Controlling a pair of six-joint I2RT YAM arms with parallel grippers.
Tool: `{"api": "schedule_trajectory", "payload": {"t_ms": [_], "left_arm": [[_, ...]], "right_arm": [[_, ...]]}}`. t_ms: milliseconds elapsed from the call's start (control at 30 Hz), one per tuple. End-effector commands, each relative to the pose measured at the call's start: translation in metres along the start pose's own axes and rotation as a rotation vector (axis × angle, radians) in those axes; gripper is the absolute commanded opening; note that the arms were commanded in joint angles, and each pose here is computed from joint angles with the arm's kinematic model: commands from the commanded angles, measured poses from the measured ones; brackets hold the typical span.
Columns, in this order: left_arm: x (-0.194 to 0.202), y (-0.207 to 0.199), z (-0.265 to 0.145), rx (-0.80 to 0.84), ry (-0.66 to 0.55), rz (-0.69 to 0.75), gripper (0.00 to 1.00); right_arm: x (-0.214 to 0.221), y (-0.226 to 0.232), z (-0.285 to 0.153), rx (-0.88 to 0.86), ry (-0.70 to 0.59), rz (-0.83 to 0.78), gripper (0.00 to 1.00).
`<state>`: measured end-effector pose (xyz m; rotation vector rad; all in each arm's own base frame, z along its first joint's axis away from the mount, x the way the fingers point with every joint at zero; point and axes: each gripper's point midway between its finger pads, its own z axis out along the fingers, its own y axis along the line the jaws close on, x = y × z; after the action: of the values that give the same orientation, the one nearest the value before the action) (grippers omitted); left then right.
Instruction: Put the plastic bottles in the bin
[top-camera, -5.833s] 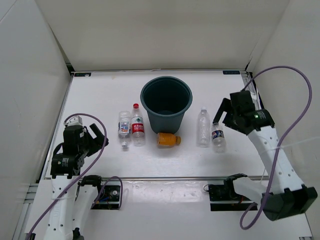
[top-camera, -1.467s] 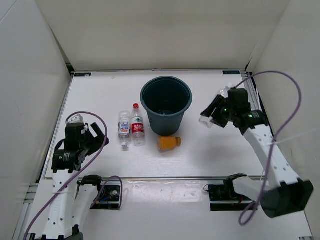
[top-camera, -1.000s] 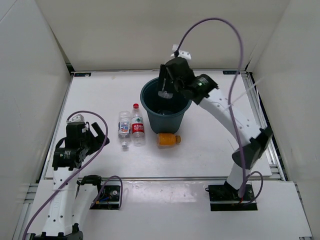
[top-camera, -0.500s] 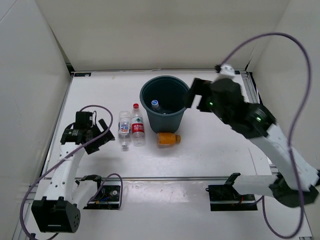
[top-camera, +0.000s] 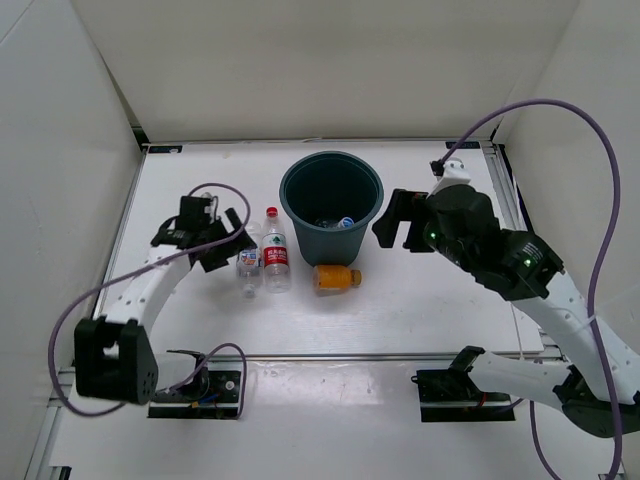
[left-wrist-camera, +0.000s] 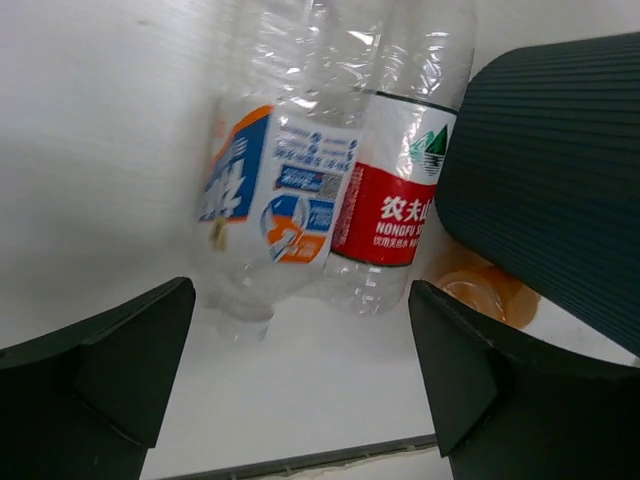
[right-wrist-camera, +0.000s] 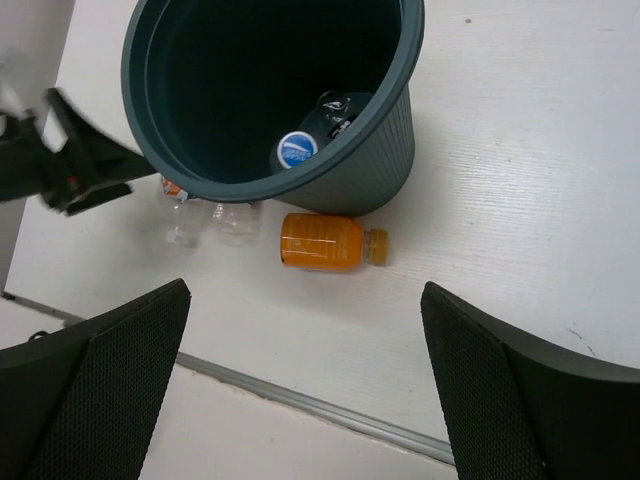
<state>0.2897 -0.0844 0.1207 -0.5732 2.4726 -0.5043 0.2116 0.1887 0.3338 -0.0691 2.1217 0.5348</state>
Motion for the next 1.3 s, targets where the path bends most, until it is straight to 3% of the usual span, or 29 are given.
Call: {"api": "schedule_trajectory", "payload": {"t_ms": [0, 200, 533, 633, 667, 833, 1000, 1133, 1267], "left_arm": [[-0.019, -0.033, 0.019, 0.029, -0.05, 0.156, 1.0], [-0.011, -0.027, 0.068, -0.096, 0.03, 0.252, 1.0], [0.017, 0.003, 0.107, -0.245, 0.121, 0.219, 1.0], [0.025, 0.006, 0.11, -0.269, 0.128, 0.227, 0.88], [0.023, 0.012, 0.106, -0.293, 0.107, 0.216, 0.7], [-0.022, -0.008, 0.035, -0.27, -0.14, 0.118, 0.5], [-0.102, -0.091, -0.083, -0.052, -0.418, 0.091, 0.5], [-0.126, -0.168, -0.162, 0.183, -0.524, 0.155, 0.5], [-0.107, -0.24, -0.169, 0.337, -0.485, 0.277, 0.51]], "right_arm": [[-0.003, 0.003, -0.015, -0.058, -0.013, -0.025, 1.0], [0.004, -0.004, -0.031, -0.084, -0.018, -0.04, 1.0], [0.002, -0.019, -0.065, -0.1, -0.062, -0.044, 1.0], [0.001, -0.02, -0.068, -0.105, -0.069, -0.041, 1.0], [0.003, -0.021, -0.068, -0.1, -0.062, -0.044, 1.0], [0.007, -0.025, -0.071, -0.1, -0.062, -0.044, 1.0], [0.016, -0.032, -0.067, -0.078, -0.05, -0.05, 1.0], [0.022, -0.034, -0.062, -0.067, -0.032, -0.045, 1.0], [0.028, -0.037, -0.06, -0.06, -0.02, -0.031, 1.0]]}}
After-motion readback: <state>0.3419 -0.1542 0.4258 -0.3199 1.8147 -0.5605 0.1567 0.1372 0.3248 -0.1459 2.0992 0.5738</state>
